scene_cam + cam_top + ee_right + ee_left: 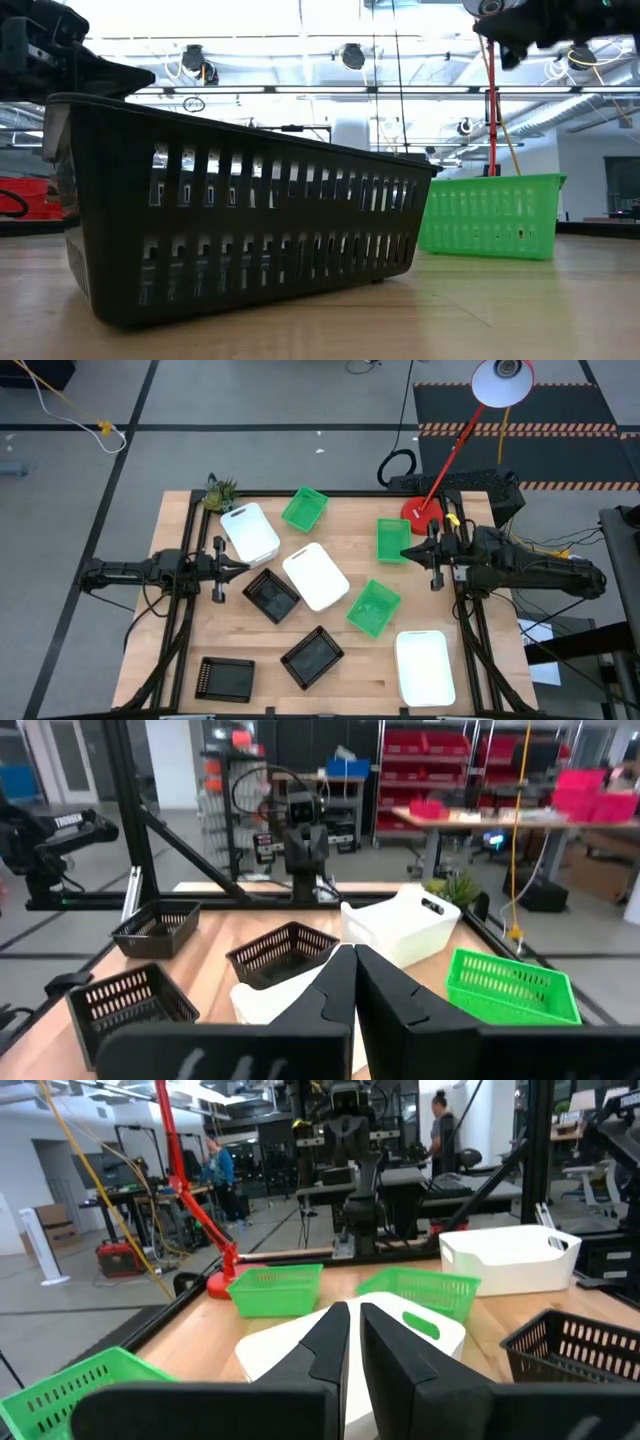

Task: Stack baskets by color
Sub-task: Stack the middle white bin on top of the bottom white bin

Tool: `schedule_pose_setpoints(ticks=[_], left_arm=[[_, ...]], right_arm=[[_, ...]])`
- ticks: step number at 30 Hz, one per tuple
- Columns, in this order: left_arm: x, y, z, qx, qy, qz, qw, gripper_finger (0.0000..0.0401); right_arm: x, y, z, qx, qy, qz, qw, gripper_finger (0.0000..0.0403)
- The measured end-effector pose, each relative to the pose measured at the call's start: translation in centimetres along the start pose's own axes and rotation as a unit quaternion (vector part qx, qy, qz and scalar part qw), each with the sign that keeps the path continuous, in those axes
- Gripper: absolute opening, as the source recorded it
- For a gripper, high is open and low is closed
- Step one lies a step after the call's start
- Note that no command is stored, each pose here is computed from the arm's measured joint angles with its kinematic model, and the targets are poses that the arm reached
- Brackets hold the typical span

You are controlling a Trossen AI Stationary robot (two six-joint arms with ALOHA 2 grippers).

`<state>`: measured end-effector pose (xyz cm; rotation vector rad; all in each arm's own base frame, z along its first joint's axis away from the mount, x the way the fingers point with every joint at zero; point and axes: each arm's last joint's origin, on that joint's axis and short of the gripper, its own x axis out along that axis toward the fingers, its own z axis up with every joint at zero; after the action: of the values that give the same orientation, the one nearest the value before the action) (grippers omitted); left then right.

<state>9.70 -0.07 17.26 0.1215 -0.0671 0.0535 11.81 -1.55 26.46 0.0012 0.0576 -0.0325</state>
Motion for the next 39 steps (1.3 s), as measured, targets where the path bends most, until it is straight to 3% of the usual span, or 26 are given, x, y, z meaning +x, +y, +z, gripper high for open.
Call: schedule_pose_setpoints(ticks=[7, 15, 19, 32, 39], left_arm=[[0.0, 0.0, 0.0, 0.000, 0.000, 0.000, 1.000, 0.0033], [0.0, 0.0, 0.0, -0.015, -0.001, 0.000, 1.000, 0.0033], [0.0, 0.0, 0.0, -0.050, 0.000, 0.000, 0.999, 0.0033], [0.0, 0.0, 0.0, -0.056, 0.000, -0.001, 0.998, 0.0033], [0.0, -0.3, 0.4, -0.083, -0.020, -0.057, 0.995, 0.0033]], right_arm=[[1.3, -0.2, 5.8, 0.021, 0.046, -0.003, 0.999, 0.0000], [3.3, -0.5, 9.0, 0.030, 0.106, -0.004, 0.994, 0.0000], [4.4, -0.7, 9.7, 0.031, 0.117, -0.004, 0.993, 0.0000], [6.2, -0.9, 8.8, 0.037, 0.168, -0.003, 0.985, 0.0000], [6.3, -0.9, 8.8, 0.057, 0.169, -0.006, 0.984, 0.0000]])
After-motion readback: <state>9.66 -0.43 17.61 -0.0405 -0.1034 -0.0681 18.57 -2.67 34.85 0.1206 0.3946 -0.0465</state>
